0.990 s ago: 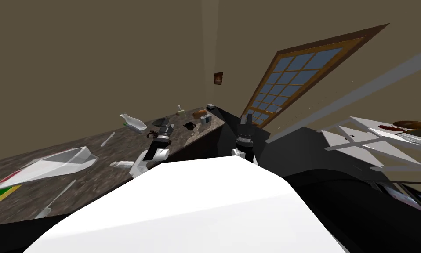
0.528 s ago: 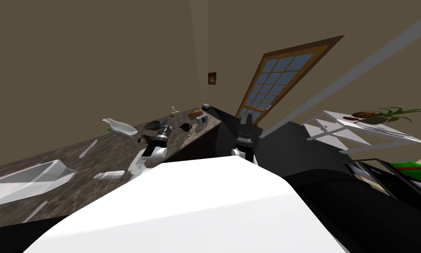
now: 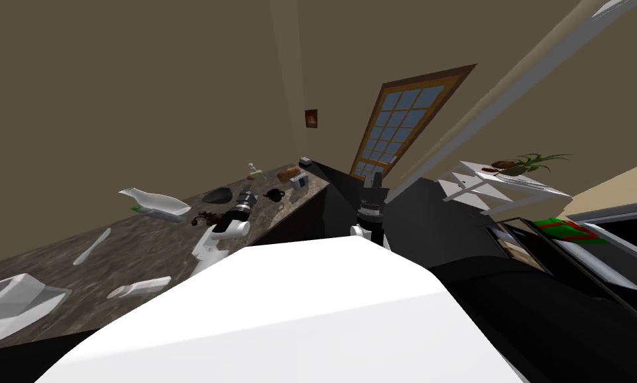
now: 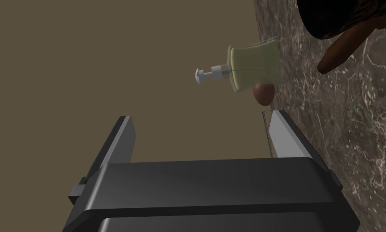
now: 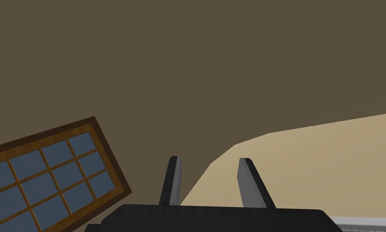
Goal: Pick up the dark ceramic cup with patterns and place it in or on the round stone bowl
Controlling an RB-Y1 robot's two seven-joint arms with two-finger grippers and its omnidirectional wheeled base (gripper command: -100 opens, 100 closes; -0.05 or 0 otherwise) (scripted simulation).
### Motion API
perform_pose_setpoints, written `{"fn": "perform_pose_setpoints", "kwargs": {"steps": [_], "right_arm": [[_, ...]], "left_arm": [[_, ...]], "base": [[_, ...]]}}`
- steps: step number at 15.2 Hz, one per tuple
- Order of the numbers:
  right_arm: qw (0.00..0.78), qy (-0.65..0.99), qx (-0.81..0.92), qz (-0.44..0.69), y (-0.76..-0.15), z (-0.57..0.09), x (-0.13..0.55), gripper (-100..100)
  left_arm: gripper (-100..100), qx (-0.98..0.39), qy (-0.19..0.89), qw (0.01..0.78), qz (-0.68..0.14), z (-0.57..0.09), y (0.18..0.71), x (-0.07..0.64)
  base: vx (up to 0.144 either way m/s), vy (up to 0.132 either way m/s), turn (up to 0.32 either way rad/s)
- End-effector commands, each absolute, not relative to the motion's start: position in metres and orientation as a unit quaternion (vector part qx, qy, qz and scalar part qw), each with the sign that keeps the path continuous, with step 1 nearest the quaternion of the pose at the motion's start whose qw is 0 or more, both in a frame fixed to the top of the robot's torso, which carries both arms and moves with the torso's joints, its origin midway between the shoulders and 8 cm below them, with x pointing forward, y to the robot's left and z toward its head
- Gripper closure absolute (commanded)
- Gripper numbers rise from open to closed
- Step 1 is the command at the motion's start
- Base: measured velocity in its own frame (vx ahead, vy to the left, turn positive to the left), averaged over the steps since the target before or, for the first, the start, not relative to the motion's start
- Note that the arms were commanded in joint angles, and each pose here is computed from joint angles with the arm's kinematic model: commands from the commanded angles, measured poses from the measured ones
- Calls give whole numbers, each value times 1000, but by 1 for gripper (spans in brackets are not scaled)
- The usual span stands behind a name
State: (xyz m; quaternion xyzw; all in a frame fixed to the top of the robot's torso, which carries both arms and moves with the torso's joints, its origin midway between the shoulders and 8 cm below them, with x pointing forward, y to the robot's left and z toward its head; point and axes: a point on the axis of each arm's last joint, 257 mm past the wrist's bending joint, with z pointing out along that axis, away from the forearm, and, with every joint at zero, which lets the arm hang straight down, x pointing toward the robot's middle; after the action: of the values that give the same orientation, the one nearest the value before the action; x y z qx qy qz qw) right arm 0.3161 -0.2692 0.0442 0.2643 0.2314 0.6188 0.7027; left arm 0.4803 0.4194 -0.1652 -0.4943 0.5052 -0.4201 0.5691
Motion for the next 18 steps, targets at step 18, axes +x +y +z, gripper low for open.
{"fn": "perform_pose_setpoints", "kwargs": {"steps": [18], "right_arm": [[703, 231, 264, 619, -269, 44, 316, 0]], "left_arm": [[-100, -651, 481, 471, -351, -274, 490, 474]], "base": [[3, 6, -128]]}}
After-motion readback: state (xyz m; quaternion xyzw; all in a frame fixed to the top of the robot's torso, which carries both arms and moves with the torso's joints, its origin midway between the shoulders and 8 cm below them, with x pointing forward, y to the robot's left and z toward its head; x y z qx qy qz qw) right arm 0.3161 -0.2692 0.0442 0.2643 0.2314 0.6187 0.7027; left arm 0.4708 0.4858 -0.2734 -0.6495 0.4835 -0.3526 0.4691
